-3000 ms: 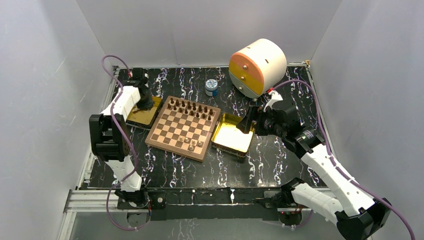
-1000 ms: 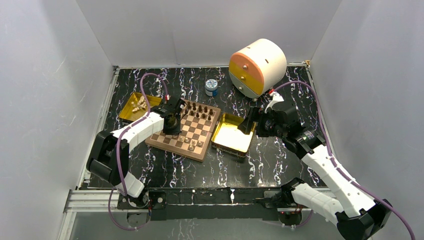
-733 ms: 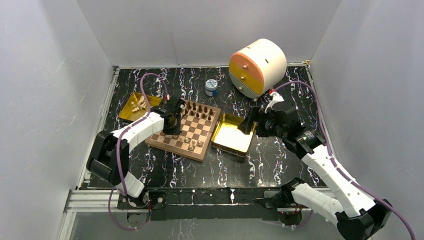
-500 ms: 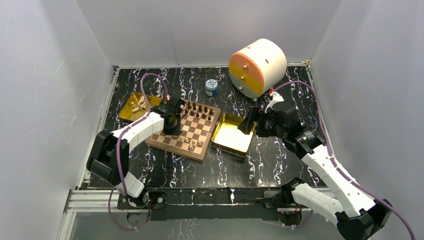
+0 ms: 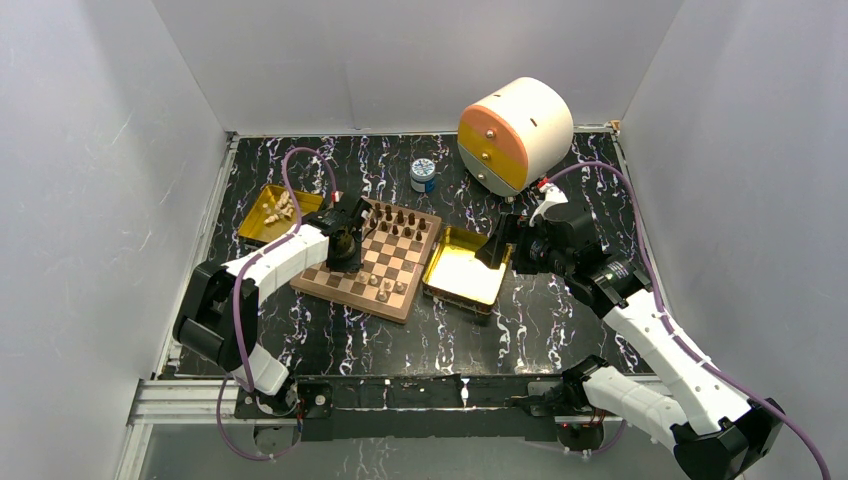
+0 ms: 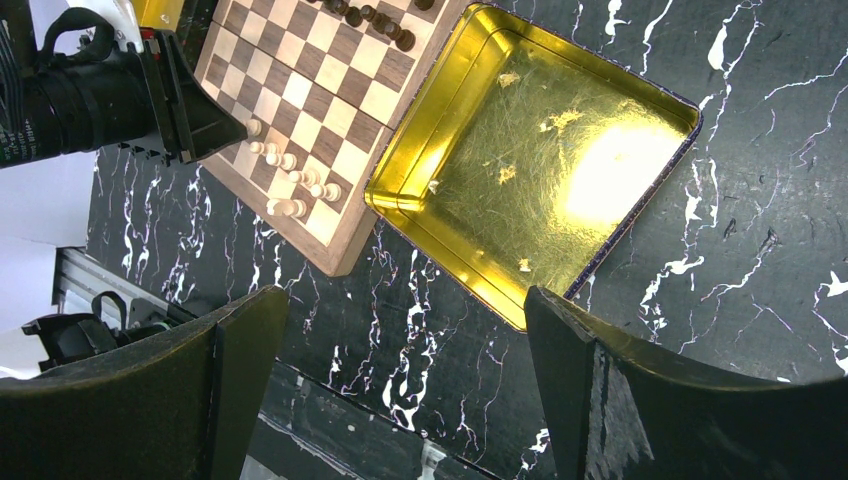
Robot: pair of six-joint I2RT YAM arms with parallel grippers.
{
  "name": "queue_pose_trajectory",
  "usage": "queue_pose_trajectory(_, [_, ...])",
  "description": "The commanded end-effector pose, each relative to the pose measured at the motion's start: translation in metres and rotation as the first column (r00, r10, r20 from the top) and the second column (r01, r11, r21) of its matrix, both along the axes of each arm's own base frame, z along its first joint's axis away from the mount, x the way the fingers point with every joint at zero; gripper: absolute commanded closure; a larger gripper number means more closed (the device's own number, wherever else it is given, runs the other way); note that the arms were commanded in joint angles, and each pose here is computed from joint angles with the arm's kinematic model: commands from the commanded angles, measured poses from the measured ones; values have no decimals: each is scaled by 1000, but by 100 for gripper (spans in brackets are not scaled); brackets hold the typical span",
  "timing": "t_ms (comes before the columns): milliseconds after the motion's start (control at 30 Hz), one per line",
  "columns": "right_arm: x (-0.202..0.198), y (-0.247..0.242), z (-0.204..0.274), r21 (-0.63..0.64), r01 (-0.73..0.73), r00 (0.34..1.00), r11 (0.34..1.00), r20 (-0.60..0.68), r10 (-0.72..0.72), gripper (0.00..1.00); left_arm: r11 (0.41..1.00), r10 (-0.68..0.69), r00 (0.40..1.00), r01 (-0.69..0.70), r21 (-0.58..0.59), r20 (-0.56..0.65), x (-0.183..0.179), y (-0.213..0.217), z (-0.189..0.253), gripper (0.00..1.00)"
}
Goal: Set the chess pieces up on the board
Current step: Place the chess piece on the chessboard.
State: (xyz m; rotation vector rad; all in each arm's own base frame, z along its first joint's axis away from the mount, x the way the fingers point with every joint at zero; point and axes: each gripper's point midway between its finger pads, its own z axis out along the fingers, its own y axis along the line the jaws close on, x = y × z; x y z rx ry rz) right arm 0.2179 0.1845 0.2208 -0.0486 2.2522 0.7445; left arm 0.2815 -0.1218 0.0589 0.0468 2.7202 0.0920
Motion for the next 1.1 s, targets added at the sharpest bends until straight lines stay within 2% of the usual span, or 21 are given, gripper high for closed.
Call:
queue_pose_trajectory(0, [2,2,14,40,0,999,999,45,-2,1,1000,1,1000,-1,-3,11,-3,0,10,85])
queue_pose_trajectory(400, [1,2,16,49,-2,999,999,47,0,1,1000,16,999,-17,14,29,8,-1,9,77])
queue_pose_trajectory(833, [0,2,17,54,2,999,999,48,-4,1,1000,5,1000,-6,30,31,11,0,6,82])
queue_pose_trajectory(1067, [-1,2,17,56,2,999,998,46,-4,1,999,-2,1000,1,50,28,13,2,4,79])
